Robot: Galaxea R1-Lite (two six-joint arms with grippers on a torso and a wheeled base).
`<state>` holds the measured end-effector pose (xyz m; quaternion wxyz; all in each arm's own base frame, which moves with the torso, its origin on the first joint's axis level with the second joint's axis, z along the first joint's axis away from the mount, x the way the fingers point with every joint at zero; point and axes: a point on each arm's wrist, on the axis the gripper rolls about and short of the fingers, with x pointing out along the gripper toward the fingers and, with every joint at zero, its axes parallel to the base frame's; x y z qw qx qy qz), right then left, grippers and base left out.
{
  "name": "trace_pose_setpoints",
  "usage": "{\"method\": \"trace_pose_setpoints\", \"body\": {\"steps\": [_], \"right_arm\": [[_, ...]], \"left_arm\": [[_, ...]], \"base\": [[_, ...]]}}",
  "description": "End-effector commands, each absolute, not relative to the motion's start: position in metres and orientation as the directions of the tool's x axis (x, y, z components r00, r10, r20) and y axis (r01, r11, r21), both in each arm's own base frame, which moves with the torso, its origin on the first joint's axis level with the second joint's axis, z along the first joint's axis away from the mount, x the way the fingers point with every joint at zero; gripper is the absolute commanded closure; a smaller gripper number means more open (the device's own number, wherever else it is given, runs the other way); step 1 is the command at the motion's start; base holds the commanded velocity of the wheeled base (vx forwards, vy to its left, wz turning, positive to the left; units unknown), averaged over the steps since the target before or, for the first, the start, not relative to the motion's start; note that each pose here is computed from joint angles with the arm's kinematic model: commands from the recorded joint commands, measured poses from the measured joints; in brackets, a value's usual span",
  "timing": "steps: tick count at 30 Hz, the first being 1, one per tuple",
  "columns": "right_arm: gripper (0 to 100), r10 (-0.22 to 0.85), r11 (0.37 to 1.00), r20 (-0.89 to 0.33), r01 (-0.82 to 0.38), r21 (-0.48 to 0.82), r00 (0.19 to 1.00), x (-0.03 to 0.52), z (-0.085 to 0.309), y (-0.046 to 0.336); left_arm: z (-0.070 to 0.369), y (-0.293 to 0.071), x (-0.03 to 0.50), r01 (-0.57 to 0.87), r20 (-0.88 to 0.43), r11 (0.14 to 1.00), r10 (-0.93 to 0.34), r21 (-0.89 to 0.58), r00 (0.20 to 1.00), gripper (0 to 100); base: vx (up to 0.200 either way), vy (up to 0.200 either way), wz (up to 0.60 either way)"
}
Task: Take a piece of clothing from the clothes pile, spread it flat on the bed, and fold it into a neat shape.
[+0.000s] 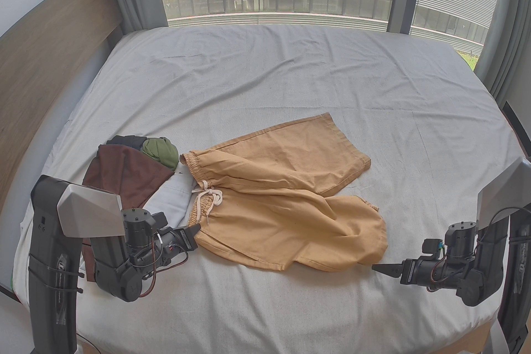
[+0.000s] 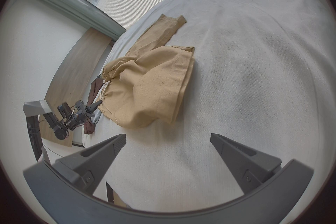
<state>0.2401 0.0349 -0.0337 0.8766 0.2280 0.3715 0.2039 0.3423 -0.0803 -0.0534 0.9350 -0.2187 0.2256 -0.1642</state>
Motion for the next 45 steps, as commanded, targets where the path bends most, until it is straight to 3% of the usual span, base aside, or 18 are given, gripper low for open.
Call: {"method": "trace_pose_setpoints", "body": {"steps": [1, 12, 23, 28, 38, 45], "right_arm": [[0, 0.557, 0.805, -0.560, -0.232, 0.546, 0.614, 0.250, -0.048, 0.044], [0, 0.605, 0.777, -0.500, -0.322, 0.541, 0.619, 0.275, -0.055, 0.064], [0, 0.689, 0.711, -0.464, -0.397, 0.580, 0.557, 0.276, -0.053, 0.075], [0, 0.715, 0.681, -0.463, -0.373, 0.631, 0.523, 0.267, -0.050, 0.071], [0, 0.821, 0.519, -0.361, -0.314, 0.795, 0.442, 0.247, -0.013, 0.059], [0, 0.791, 0.543, -0.391, -0.242, 0.804, 0.471, 0.240, -0.018, 0.043]], "left_arm": [[-0.050, -0.083, 0.344, 0.219, -0.337, 0.848, -0.412, -0.483, 0.847, 100], [-0.050, -0.080, 0.342, 0.211, -0.343, 0.849, -0.406, -0.485, 0.847, 100], [-0.050, -0.081, 0.342, 0.213, -0.342, 0.849, -0.407, -0.483, 0.847, 100], [-0.051, -0.081, 0.342, 0.212, -0.345, 0.850, -0.407, -0.483, 0.846, 100], [-0.052, -0.082, 0.342, 0.213, -0.346, 0.849, -0.408, -0.483, 0.845, 100], [-0.053, -0.080, 0.341, 0.206, -0.353, 0.851, -0.405, -0.483, 0.843, 100]], "base": [[0.000, 0.000, 0.00], [0.000, 0.000, 0.00], [0.000, 0.000, 0.00], [0.000, 0.000, 0.00], [0.000, 0.000, 0.00], [0.000, 0.000, 0.00]]}}
